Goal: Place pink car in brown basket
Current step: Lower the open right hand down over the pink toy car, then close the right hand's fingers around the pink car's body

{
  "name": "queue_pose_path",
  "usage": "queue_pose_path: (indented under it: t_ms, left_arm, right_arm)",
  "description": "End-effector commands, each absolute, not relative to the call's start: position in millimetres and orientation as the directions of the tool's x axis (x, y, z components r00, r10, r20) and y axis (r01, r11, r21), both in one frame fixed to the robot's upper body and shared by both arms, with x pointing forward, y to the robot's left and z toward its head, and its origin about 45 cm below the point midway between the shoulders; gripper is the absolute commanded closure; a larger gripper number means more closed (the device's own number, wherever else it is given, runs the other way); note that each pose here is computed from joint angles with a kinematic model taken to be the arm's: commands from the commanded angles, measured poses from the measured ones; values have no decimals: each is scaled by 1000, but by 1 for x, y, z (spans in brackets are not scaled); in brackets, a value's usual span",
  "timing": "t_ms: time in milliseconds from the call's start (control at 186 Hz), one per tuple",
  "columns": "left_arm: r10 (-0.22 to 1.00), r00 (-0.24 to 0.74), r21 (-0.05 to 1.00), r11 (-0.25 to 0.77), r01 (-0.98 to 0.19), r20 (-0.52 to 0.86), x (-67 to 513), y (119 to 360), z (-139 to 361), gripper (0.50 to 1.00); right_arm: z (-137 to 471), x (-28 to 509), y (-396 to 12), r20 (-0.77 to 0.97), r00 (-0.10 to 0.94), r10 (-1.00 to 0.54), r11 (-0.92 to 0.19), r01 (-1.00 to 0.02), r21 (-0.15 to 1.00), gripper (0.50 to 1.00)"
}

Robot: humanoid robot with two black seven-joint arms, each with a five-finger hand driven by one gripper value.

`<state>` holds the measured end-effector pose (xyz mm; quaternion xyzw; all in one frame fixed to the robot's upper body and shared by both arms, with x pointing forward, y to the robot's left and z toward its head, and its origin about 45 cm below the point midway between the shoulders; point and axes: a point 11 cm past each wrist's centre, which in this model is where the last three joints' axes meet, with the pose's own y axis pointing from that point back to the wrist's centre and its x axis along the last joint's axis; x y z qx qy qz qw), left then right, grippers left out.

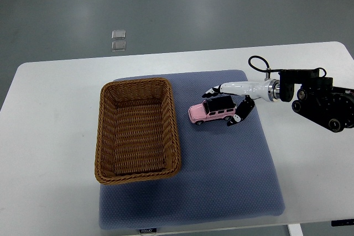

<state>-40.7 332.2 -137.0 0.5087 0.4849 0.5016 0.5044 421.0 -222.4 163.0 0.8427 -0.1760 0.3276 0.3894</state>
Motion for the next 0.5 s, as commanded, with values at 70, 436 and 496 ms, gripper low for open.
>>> queue_pose_path:
  t_ms: [70,436,496]
  left_arm:
    - [999,27,1000,-21,-12,21,-41,332,-137,500]
    - [999,27,1000,-21,-13,21,-40,332,-137,500]
    - [999,27,1000,-21,-12,21,-41,332,-137,500]
  right_arm:
    - [161,421,-224,695,718,-39,-630,-558,541,595]
    - [158,424,-230,696,717,-41,-609,-570,551,603]
    - [159,425,-223,697,716,-39,-618,-566,546,603]
